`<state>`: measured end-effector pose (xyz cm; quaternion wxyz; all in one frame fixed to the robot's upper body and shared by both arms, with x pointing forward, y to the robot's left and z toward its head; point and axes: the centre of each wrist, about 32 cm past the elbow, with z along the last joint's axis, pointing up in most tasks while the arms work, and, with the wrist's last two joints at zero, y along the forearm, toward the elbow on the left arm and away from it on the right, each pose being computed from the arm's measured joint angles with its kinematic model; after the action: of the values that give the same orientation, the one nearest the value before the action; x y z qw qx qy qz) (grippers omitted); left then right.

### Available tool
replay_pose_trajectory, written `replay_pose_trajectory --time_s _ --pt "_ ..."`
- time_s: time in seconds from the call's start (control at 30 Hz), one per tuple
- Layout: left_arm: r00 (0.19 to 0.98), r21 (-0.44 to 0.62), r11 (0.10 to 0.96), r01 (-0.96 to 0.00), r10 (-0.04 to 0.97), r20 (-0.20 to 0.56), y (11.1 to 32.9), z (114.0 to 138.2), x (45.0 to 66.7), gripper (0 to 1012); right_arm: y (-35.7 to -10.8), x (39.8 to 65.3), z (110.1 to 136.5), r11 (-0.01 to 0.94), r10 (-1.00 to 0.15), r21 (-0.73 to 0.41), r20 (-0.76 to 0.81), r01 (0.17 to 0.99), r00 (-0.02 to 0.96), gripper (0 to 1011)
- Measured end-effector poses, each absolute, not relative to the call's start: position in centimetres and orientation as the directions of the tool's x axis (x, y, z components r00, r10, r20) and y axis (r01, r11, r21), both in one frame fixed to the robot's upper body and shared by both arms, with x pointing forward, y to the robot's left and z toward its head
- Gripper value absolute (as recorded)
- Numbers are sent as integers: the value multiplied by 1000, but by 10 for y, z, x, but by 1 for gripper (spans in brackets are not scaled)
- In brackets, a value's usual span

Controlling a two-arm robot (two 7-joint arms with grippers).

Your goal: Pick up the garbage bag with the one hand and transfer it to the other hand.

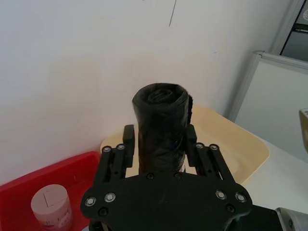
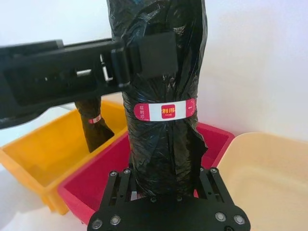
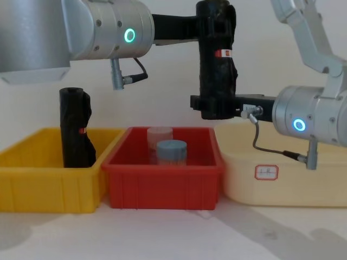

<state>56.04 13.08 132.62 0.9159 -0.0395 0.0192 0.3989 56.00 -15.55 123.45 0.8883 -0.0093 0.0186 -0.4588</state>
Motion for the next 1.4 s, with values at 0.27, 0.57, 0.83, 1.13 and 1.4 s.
replay_pose_trajectory --time_s 0.27,0.57,0.83,1.13,1.4 --pt "677 -58 675 -736 733 -65 131 1327 560 806 -160 559 1239 569 -822 -15 -49 822 568 557" --pt "660 -76 656 -751 748 -67 138 1331 556 1001 -169 561 1241 536 -843 -9 -62 844 535 557" --pt "640 -94 634 -768 763 -90 152 1333 548 1001 -182 568 1237 512 -859 -58 -52 857 509 557" --pt "594 -79 589 -804 797 -110 169 1325 538 1001 -198 576 1228 506 -861 -140 -17 851 509 557" --pt "534 -46 532 -846 840 -102 183 1311 532 1001 -212 579 1222 508 -854 -196 15 839 520 557"
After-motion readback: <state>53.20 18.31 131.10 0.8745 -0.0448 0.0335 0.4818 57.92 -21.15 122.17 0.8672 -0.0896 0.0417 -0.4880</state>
